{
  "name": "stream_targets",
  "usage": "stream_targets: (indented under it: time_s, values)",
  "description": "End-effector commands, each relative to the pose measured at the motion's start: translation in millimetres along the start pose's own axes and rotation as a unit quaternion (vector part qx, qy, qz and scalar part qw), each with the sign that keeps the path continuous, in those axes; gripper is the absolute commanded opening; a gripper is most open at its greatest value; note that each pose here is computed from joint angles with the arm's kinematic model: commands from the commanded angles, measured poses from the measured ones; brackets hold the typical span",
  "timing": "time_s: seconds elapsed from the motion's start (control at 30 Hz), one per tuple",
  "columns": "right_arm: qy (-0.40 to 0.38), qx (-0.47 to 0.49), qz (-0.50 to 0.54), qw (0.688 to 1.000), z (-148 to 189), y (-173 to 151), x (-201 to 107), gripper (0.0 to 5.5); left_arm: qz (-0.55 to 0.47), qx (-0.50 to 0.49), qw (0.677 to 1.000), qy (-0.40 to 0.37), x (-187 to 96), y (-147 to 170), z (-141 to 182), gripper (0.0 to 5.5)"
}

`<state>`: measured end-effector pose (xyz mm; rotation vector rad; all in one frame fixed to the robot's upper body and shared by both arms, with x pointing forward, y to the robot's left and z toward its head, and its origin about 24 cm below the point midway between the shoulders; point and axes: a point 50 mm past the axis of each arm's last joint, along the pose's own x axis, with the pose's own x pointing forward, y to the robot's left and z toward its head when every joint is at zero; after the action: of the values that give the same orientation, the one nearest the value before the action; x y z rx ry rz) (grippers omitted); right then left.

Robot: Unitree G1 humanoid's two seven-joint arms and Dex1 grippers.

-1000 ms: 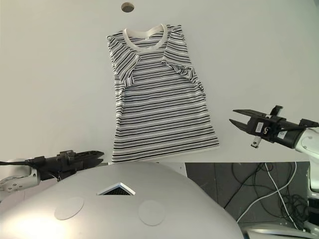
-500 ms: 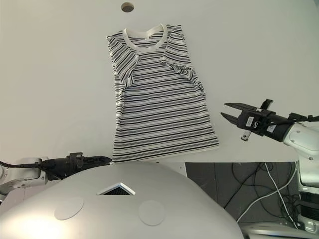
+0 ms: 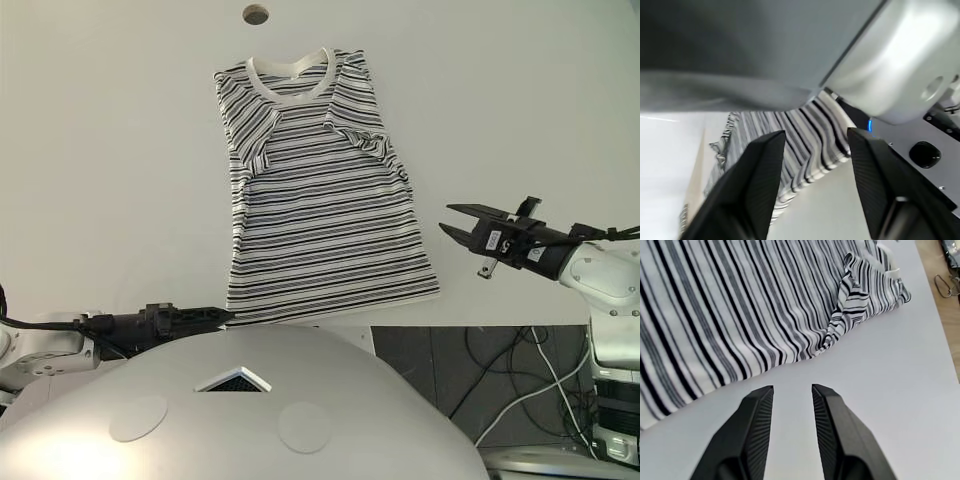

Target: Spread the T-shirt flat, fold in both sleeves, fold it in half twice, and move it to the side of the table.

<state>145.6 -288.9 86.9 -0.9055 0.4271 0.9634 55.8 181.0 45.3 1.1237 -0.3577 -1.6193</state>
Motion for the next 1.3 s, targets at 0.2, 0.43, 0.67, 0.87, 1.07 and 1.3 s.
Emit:
stream_targets:
  time_s: [0.2, 0.43, 0.67, 0.87, 1.07, 1.3]
  values:
    - [-0.001, 0.003, -0.005, 1.000, 1, -4, 5, 1.46, -0.030, 0.013, 0.999, 0.010, -12, 4, -6, 2.29]
    - [-0.013, -0.005, 0.003, 1.000, 6, -5, 15, 1.46, -0.025, 0.047, 0.998, 0.016, -1, 1, -19, 2.29]
    - [-0.016, -0.007, 0.003, 1.000, 8, -3, 14, 1.46, -0.029, 0.051, 0.998, -0.003, 5, -3, -16, 2.29]
    - [-0.019, -0.006, 0.003, 1.000, 8, -2, 16, 1.46, -0.022, 0.048, 0.999, -0.010, 13, -1, -18, 2.29]
    - [-0.014, -0.005, 0.011, 1.000, 7, 1, 15, 1.46, -0.029, 0.049, 0.998, -0.005, 17, -2, -23, 1.43]
    - [0.060, -0.024, 0.062, 0.996, -9, 13, 0, 1.46, -0.026, 0.048, 0.998, 0.005, 16, -3, -26, 0.38]
